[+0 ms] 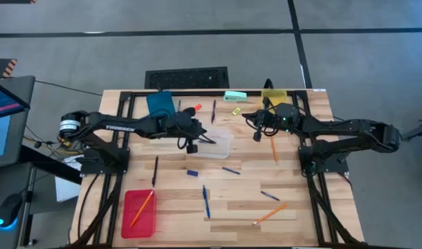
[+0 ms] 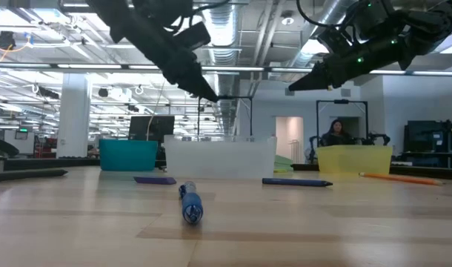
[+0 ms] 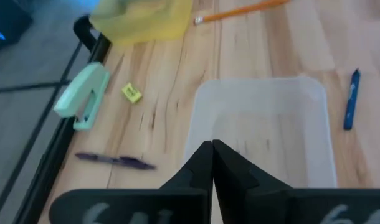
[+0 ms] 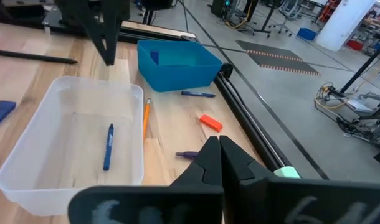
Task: Sort crayons/erasers/pens/pencils in bins
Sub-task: Put the yellow eraser into the blue bin
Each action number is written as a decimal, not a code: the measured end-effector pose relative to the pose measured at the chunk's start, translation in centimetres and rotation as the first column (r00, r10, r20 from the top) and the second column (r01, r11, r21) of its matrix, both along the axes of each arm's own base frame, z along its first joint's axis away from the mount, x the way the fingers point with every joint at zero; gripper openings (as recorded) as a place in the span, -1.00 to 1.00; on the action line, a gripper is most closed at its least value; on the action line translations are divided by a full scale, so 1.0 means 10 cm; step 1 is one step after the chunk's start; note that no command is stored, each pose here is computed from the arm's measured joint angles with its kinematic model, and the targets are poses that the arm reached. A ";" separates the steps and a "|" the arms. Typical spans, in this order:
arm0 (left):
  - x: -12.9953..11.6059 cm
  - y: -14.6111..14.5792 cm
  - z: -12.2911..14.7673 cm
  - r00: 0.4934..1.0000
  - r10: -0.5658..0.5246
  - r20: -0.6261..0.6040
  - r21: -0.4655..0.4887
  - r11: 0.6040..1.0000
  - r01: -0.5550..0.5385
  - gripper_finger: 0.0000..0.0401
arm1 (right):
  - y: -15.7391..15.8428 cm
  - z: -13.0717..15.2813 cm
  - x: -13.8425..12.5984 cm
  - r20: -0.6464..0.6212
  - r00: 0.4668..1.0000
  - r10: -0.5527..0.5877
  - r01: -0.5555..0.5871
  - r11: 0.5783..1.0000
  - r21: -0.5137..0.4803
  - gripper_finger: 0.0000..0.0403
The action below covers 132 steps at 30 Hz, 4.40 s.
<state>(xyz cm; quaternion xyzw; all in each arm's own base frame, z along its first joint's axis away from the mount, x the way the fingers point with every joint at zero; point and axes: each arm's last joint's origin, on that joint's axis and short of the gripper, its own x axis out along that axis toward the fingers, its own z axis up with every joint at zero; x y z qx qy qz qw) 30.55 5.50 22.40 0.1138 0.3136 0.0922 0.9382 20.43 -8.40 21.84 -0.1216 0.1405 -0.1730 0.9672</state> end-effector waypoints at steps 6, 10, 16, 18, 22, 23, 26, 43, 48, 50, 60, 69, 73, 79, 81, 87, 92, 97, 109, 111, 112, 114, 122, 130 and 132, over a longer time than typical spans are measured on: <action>-0.13 -0.03 -0.21 0.995 0.000 0.104 -0.033 0.999 0.003 -1.00 | 0.03 0.00 0.01 0.004 1.000 0.002 -0.002 1.000 0.003 -0.99; -0.20 -0.05 -0.31 0.979 -0.018 0.204 -0.031 0.999 0.025 -1.00 | 0.02 0.04 0.03 -0.012 0.998 -0.066 0.066 0.998 0.016 -0.99; -0.29 -0.03 -0.39 0.951 0.004 0.309 -0.035 0.999 0.008 -1.00 | -0.08 0.09 0.12 -0.077 0.988 -0.131 0.136 0.989 0.059 -0.99; -0.31 -0.02 -0.39 0.936 0.011 0.351 -0.044 0.999 0.005 -1.00 | -0.16 0.10 0.18 -0.122 0.982 -0.147 0.155 0.986 0.061 -0.99; -0.39 0.01 -0.43 0.906 0.006 0.423 -0.071 0.997 0.027 -1.00 | -0.36 0.09 0.32 -0.273 0.950 -0.149 0.168 0.985 0.045 -0.99; -0.41 0.02 -0.44 0.900 0.013 0.435 -0.078 0.997 0.023 -1.00 | -0.41 0.10 0.35 -0.304 0.942 -0.141 0.161 0.986 0.040 -0.98; -0.49 0.04 -0.50 0.888 0.034 0.459 -0.089 0.996 0.008 -1.00 | -0.57 0.09 0.43 -0.408 0.907 -0.102 0.129 0.991 0.040 -0.97; -0.64 0.06 -0.63 0.882 0.027 0.471 -0.110 0.994 0.028 -1.00 | -1.19 -0.32 1.04 -0.809 0.586 0.052 0.044 0.994 0.096 -0.28; -0.64 0.06 -0.63 0.884 0.022 0.467 -0.100 0.995 0.029 -1.00 | -1.33 -0.50 1.09 -0.864 0.502 0.024 0.071 0.995 0.069 0.11; -0.64 0.06 -0.64 0.886 0.018 0.463 -0.096 0.995 0.029 -1.00 | -1.36 -0.57 1.09 -0.891 0.453 0.033 0.055 0.996 0.065 0.22; -0.64 0.05 -0.65 0.892 -0.003 0.452 -0.093 0.994 0.050 -1.00 | -1.40 -0.76 1.17 -0.922 0.379 0.083 -0.105 0.993 0.046 0.29; -0.64 0.05 -0.66 0.897 -0.004 0.442 -0.094 0.994 0.051 -1.00 | -1.49 -0.68 1.21 -0.913 0.401 0.075 -0.136 0.990 0.022 0.29; -0.64 0.05 -0.66 0.897 -0.004 0.442 -0.095 0.994 0.051 -1.00 | -1.53 -0.65 1.18 -0.899 0.421 0.119 -0.117 0.990 0.077 0.28; -0.64 0.05 -0.66 0.897 -0.005 0.442 -0.095 0.994 0.053 -1.00 | -1.55 -0.65 1.15 -0.885 0.439 0.155 -0.096 0.988 0.125 0.28; -0.64 0.05 -0.66 0.897 -0.005 0.442 -0.095 0.994 0.053 -1.00 | -1.56 -0.65 1.14 -0.881 0.446 0.160 -0.094 0.987 0.131 0.28; -0.64 0.04 -0.66 0.895 -0.025 0.445 -0.107 0.991 0.081 -1.00 | -1.59 -0.65 1.10 -0.865 0.464 0.191 -0.094 0.982 0.167 0.28; -0.64 0.04 -0.66 0.895 -0.023 0.446 -0.111 0.990 0.081 -1.00 | -1.64 -0.66 1.06 -0.856 0.479 0.197 -0.064 0.980 0.190 0.23; -0.64 0.04 -0.66 0.895 -0.022 0.446 -0.112 0.990 0.081 -1.00 | -1.70 -0.65 1.03 -0.834 0.512 0.207 -0.054 0.976 0.209 0.12; -0.64 0.04 -0.66 0.896 -0.027 0.442 -0.116 0.989 0.087 -1.00 | -1.73 -0.86 1.08 -0.838 0.488 0.243 -0.028 0.964 0.263 0.05; -0.64 0.04 -0.66 0.897 -0.033 0.442 -0.117 0.989 0.094 -1.00 | -1.73 -0.89 1.09 -0.847 0.468 0.253 -0.005 0.959 0.284 0.05; -0.64 0.04 -0.66 0.896 -0.037 0.442 -0.118 0.988 0.099 -1.00 | -1.72 -0.89 1.10 -0.850 0.458 0.261 -0.003 0.956 0.292 0.05; -0.64 0.04 -0.66 0.896 -0.043 0.443 -0.119 0.987 0.106 -1.00 | -1.72 -0.86 1.10 -0.854 0.448 0.267 0.011 0.953 0.303 0.04; -0.64 0.04 -0.66 0.896 -0.043 0.442 -0.120 0.987 0.106 -1.00 | -1.71 -0.77 1.12 -0.852 0.454 0.261 0.091 0.938 0.335 -0.28; -0.64 0.04 -0.67 0.897 -0.022 0.442 -0.150 0.984 0.099 -1.00 | -1.66 -0.74 1.11 -0.849 0.459 0.260 0.145 0.921 0.361 -0.57; -0.64 0.04 -0.67 0.896 -0.007 0.445 -0.169 0.981 0.091 -1.00 | -1.63 -0.71 1.12 -0.847 0.459 0.268 0.139 0.920 0.367 -0.59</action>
